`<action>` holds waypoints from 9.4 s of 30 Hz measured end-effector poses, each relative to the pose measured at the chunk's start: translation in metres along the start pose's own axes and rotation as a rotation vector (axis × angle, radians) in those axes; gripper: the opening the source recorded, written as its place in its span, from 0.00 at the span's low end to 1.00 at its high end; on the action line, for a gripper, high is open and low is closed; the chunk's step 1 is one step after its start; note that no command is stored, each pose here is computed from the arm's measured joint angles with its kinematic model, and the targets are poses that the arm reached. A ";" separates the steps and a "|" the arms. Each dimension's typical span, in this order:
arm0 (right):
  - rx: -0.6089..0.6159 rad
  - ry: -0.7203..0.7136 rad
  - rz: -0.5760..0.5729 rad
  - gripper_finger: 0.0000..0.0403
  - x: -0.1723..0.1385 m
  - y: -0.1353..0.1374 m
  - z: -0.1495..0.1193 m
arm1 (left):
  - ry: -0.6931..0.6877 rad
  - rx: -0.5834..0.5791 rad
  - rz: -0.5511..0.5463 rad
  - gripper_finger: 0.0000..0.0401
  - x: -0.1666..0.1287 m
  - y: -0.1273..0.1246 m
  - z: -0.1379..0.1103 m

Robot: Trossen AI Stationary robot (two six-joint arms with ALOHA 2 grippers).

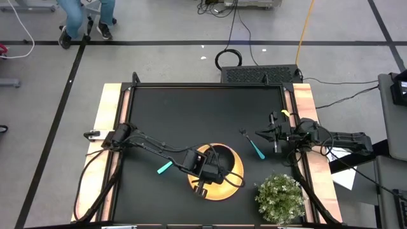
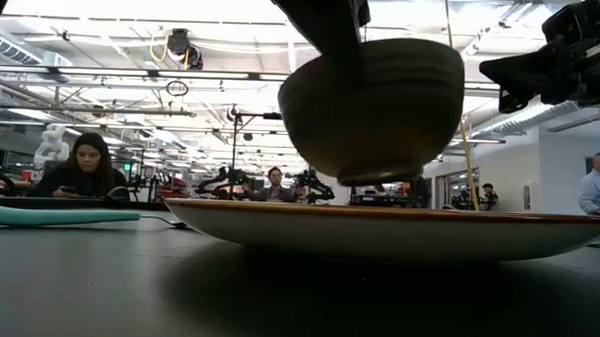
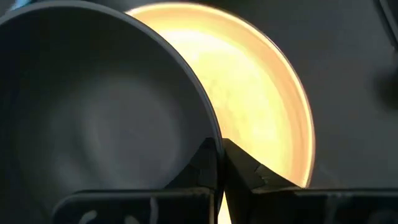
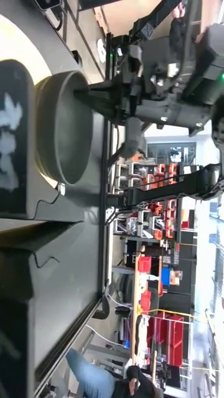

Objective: Pick and place plate/cup/fork/spoon on tray
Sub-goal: Put the black bowl on the yellow plate, then put the blue fork on the yellow plate beside the black bowl

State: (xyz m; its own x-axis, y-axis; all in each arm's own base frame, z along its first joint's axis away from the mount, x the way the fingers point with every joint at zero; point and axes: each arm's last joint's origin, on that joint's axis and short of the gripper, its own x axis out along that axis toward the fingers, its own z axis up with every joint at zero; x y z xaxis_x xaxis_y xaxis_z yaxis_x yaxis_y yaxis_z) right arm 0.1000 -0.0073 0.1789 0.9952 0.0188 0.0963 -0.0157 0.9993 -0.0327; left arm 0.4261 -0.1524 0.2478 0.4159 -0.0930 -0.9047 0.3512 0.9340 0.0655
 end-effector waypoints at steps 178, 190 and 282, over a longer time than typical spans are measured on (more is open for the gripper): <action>0.044 0.005 0.000 0.00 0.001 0.000 0.000 | 0.101 -0.120 -0.079 0.46 0.033 -0.008 -0.028; 0.044 0.005 0.000 0.00 0.001 0.000 0.000 | 0.101 -0.115 -0.080 0.64 0.033 -0.008 -0.028; 0.062 0.002 0.000 0.00 0.001 0.000 0.000 | -0.240 -0.163 0.348 0.61 -0.233 0.056 -0.087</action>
State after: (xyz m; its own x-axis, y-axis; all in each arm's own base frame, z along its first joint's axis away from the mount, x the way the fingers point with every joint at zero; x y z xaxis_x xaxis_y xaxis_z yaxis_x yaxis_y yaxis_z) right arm 0.1008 -0.0074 0.1789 0.9954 0.0188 0.0943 -0.0216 0.9994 0.0286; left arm 0.2759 -0.0486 0.4253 0.6749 0.1766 -0.7165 0.0275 0.9643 0.2636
